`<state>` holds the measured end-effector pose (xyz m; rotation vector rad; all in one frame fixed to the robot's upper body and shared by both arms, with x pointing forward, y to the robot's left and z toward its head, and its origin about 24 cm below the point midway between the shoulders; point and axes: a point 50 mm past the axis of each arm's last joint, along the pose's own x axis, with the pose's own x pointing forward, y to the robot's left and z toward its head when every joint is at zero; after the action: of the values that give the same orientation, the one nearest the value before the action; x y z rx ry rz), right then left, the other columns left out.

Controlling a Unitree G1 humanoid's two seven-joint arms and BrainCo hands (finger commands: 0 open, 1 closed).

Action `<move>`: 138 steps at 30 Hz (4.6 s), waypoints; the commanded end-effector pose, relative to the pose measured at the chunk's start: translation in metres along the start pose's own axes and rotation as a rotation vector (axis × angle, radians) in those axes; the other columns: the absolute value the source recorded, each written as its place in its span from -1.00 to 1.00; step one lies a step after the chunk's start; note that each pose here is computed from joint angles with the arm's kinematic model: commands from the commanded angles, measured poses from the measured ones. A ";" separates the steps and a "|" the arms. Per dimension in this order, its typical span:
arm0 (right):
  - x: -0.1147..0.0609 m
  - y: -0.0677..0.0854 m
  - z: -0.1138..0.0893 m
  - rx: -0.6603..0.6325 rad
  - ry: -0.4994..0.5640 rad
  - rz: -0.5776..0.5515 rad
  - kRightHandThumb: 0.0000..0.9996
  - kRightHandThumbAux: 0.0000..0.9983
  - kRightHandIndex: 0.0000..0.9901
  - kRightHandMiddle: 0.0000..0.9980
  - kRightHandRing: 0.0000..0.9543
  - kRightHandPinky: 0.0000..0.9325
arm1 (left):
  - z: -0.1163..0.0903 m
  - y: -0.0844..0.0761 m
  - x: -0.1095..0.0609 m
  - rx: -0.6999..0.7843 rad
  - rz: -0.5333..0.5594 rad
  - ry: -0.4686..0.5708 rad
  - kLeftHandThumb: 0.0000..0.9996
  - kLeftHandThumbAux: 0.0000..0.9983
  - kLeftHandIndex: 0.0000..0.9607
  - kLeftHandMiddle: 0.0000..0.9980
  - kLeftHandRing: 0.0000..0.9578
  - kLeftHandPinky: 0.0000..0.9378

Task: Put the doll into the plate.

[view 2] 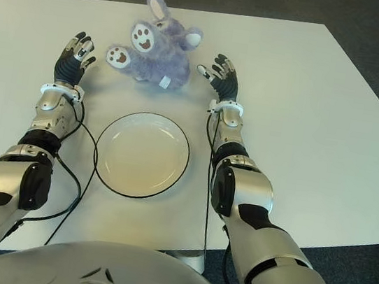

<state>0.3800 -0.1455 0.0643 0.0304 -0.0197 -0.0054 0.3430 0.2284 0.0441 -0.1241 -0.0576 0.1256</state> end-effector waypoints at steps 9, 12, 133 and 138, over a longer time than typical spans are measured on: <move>-0.009 -0.002 -0.021 0.014 0.089 -0.014 -0.91 0.55 -0.71 -0.68 -0.69 -0.65 | -0.022 0.006 -0.013 -0.009 0.032 0.090 -0.86 -0.01 -1.00 -0.94 -1.00 -1.00; -0.009 -0.002 -0.021 0.014 0.089 -0.015 -0.92 0.54 -0.72 -0.68 -0.69 -0.66 | -0.021 0.007 -0.013 -0.001 0.037 0.077 -0.86 0.00 -1.00 -0.94 -1.00 -1.00; -0.008 -0.001 -0.020 0.005 0.088 -0.008 -0.94 0.50 -0.74 -0.70 -0.70 -0.67 | 0.070 0.004 -0.024 0.569 0.090 -0.468 -1.00 0.03 -1.00 -1.00 -1.00 -1.00; -0.008 -0.001 -0.020 0.005 0.088 -0.010 -0.95 0.48 -0.73 -0.69 -0.70 -0.67 | 0.073 0.003 -0.024 0.576 0.079 -0.493 -1.00 0.06 -1.00 -1.00 -1.00 -1.00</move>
<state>0.3811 -0.1462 0.0668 0.0277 -0.0267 -0.0080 0.3144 0.2372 0.1128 0.4560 -0.4866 0.2567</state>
